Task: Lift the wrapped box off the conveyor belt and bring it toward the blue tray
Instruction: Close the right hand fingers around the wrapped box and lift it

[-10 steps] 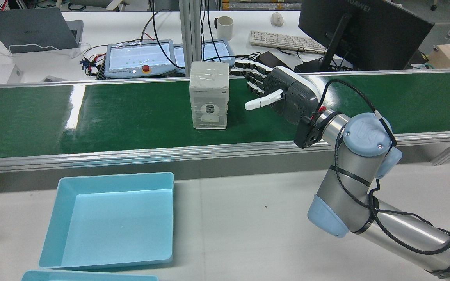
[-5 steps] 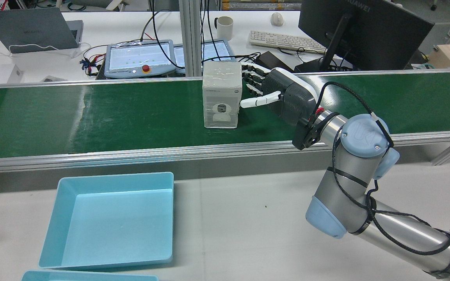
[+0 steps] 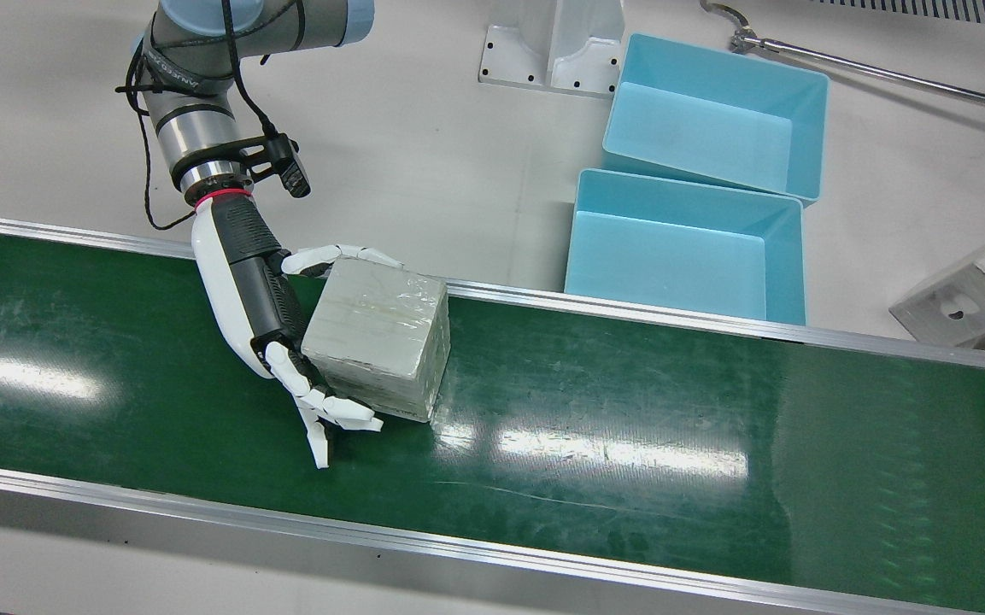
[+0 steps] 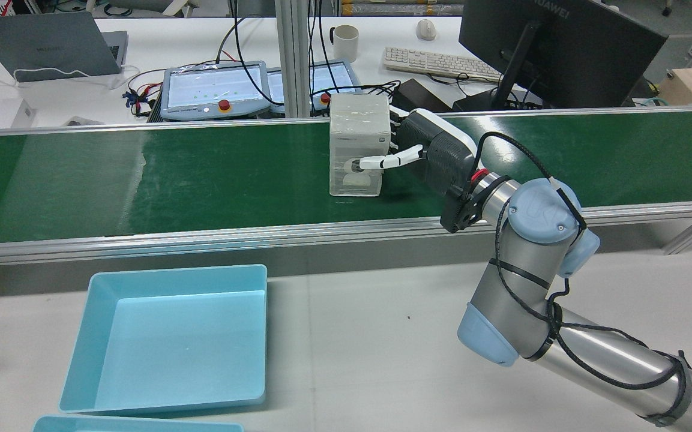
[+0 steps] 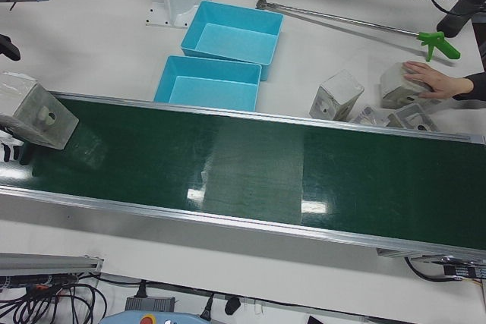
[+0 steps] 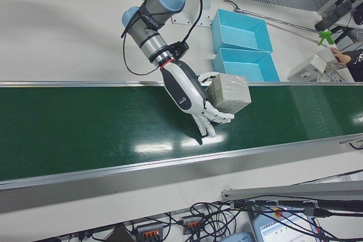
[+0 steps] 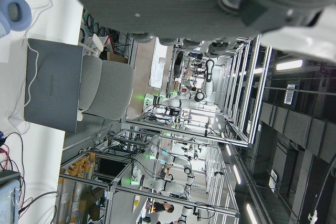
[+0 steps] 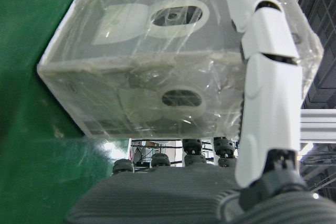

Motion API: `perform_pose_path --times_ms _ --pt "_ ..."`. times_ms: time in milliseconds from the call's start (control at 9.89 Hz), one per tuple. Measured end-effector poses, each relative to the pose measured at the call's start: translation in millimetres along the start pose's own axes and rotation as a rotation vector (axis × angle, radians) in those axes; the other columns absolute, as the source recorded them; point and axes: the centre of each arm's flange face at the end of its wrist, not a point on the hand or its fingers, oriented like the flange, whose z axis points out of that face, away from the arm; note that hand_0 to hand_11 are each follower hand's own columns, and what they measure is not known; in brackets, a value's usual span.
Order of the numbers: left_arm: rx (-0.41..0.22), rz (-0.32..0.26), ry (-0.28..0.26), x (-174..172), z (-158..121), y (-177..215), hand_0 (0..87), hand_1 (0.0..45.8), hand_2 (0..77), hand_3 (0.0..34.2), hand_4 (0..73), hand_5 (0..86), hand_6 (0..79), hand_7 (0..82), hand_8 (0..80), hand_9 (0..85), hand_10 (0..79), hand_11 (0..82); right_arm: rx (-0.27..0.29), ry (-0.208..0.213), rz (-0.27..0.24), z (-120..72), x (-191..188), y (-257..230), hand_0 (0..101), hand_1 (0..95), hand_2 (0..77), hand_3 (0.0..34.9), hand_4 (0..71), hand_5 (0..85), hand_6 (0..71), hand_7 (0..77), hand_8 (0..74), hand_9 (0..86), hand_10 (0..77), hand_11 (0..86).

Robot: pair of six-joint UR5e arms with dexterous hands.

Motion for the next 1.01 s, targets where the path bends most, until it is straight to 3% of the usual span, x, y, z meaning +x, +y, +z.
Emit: perform_pose_path --times_ms 303,404,505,606,707,809,910,1011 --pt "0.000 0.000 0.000 0 0 0 0.0 0.0 0.5 0.0 0.0 0.5 0.0 0.5 0.5 0.0 0.5 0.0 -0.002 -0.063 0.011 9.0 8 11 49 18.5 23.5 13.3 9.8 21.3 3.8 20.7 0.0 2.2 0.0 1.6" --pt "0.000 0.000 0.000 0 0 0 0.0 0.0 0.5 0.0 0.0 0.5 0.0 0.5 0.5 0.0 0.5 0.0 -0.006 -0.078 0.016 11.4 8 15 54 23.5 25.1 10.5 16.9 27.8 9.8 28.4 2.7 8.7 0.0 1.6" --pt "0.000 0.000 0.000 0 0 0 0.0 0.0 1.1 0.0 0.0 0.5 0.0 0.5 0.5 0.0 0.5 0.0 -0.009 -0.087 0.019 12.8 8 18 58 19.6 27.3 4.1 27.8 36.0 19.1 38.2 21.8 23.5 12.5 6.0" --pt "0.000 0.000 0.000 0 0 0 0.0 0.0 1.1 0.0 0.0 0.5 0.0 0.5 0.5 0.0 0.5 0.0 -0.011 -0.091 0.021 13.1 7 20 58 19.6 27.3 0.0 27.8 36.0 19.1 38.2 31.6 31.1 12.5 6.0" --pt "0.000 0.000 0.000 0 0 0 0.0 0.0 1.1 0.0 0.0 0.5 0.0 0.5 0.5 0.0 0.5 0.5 -0.013 -0.092 0.022 12.5 6 21 59 12.0 28.9 0.0 35.5 42.5 25.6 44.7 37.1 34.9 18.0 16.4" --pt "0.000 0.000 0.000 0 0 0 0.0 0.0 1.1 0.0 0.0 1.1 0.0 0.5 0.5 0.0 0.5 0.0 -0.025 -0.098 0.027 10.5 1 28 56 12.0 28.9 0.0 37.1 44.7 25.6 44.7 37.1 34.9 24.5 24.5" --pt "0.000 0.000 0.000 0 0 0 0.0 0.0 1.1 0.0 0.0 0.5 0.0 0.5 0.5 0.0 0.5 0.0 -0.054 -0.104 0.037 8.1 -5 41 54 8.7 29.5 0.4 37.6 46.9 30.5 50.2 43.6 39.8 32.7 32.2" --pt "0.000 0.000 0.000 0 0 0 0.0 0.0 0.5 0.0 0.0 0.5 0.0 0.5 0.5 0.0 0.5 0.0 -0.095 -0.109 0.052 6.4 -9 61 54 8.7 29.5 0.4 37.6 46.9 30.5 50.2 43.6 39.8 32.7 32.2"
